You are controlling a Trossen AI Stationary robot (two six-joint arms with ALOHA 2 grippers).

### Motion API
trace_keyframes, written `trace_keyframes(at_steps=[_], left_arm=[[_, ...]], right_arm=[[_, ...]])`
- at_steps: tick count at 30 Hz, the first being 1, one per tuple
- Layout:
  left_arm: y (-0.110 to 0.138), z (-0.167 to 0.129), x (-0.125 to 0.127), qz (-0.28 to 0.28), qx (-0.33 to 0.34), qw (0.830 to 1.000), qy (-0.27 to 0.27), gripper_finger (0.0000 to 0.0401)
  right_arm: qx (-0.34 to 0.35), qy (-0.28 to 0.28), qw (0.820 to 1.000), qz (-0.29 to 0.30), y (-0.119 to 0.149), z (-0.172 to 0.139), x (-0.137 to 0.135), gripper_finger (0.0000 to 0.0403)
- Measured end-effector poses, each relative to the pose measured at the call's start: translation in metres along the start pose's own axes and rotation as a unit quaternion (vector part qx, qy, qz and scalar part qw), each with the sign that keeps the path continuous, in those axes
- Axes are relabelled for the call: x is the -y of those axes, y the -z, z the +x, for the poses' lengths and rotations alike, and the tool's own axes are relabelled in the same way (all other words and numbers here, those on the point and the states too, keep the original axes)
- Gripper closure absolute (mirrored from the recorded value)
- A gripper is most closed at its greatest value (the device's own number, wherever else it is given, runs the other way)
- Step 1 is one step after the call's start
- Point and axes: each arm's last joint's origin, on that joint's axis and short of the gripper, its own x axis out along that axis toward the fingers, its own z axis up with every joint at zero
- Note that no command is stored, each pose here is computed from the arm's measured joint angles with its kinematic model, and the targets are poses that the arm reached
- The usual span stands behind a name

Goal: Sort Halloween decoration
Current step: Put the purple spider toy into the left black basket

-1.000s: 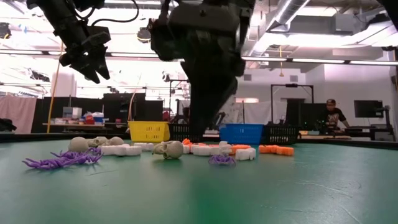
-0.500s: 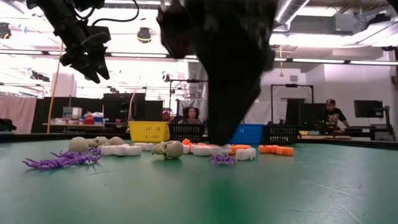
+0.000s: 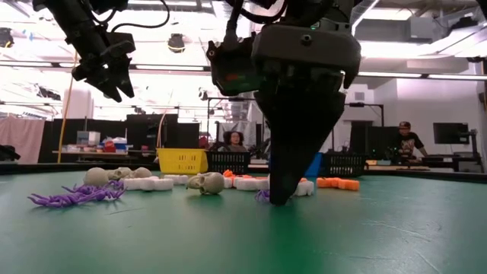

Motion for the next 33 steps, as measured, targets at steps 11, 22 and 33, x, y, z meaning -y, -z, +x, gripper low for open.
trace_keyframes(at_steps=[11,22,33], left_arm=[[0.0,0.0,0.0,0.0,0.001,1.0,-0.004,0.0145],[0.0,0.0,0.0,0.005,0.0,1.0,-0.003,0.0145],[0.0,0.0,0.0,0.015,-0.002,1.0,0.004,0.0145]], right_arm=[[-0.007,-0.013,1.0,0.001,0.0,0.002,0.001,0.0384],[0.01,-0.017,1.0,0.006,-0.013,-0.005,0.003,0.0389],[0.077,-0.013,0.997,0.03,-0.068,-0.033,0.053,0.0389]])
